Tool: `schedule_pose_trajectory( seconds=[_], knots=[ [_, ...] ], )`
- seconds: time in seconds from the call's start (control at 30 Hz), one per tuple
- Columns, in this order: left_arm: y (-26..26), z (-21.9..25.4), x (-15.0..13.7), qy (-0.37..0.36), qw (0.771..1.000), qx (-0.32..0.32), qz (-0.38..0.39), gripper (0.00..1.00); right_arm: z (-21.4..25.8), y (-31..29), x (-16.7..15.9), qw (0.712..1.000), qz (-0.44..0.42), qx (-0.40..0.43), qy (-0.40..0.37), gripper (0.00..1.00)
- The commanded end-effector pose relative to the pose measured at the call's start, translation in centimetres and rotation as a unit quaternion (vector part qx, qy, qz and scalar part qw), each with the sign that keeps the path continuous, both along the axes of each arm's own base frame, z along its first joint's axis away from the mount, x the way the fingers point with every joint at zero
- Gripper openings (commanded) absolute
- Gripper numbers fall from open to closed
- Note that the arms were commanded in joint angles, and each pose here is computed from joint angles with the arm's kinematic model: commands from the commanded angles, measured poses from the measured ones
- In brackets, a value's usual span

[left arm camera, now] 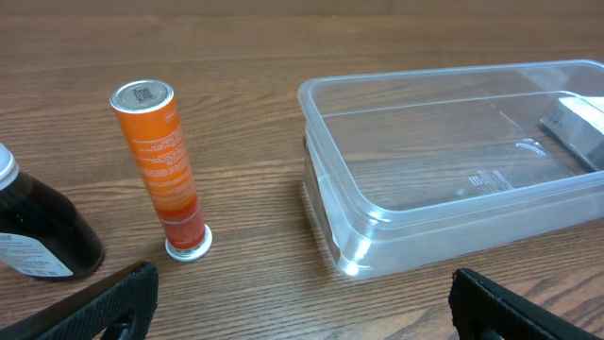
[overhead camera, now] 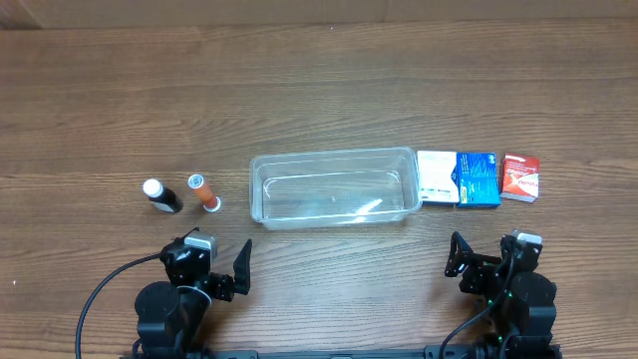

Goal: Pack container
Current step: 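Move the right gripper to the white box beside the container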

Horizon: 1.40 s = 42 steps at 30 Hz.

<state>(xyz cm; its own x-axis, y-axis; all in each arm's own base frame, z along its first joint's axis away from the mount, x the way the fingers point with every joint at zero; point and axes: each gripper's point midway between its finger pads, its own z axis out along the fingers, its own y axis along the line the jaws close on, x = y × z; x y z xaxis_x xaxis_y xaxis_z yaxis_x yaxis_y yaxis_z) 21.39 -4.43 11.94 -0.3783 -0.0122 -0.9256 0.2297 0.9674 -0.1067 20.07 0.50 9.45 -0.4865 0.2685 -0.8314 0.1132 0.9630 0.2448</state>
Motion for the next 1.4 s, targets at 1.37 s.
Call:
schedule_pose_trajectory(
  seconds=[1.37],
  knots=[
    [-0.1,0.1,0.0,-0.008,1.000,0.007,-0.007,1.00,23.6,3.2,8.1,0.995,0.065,0.067,0.033,1.00]
  ],
)
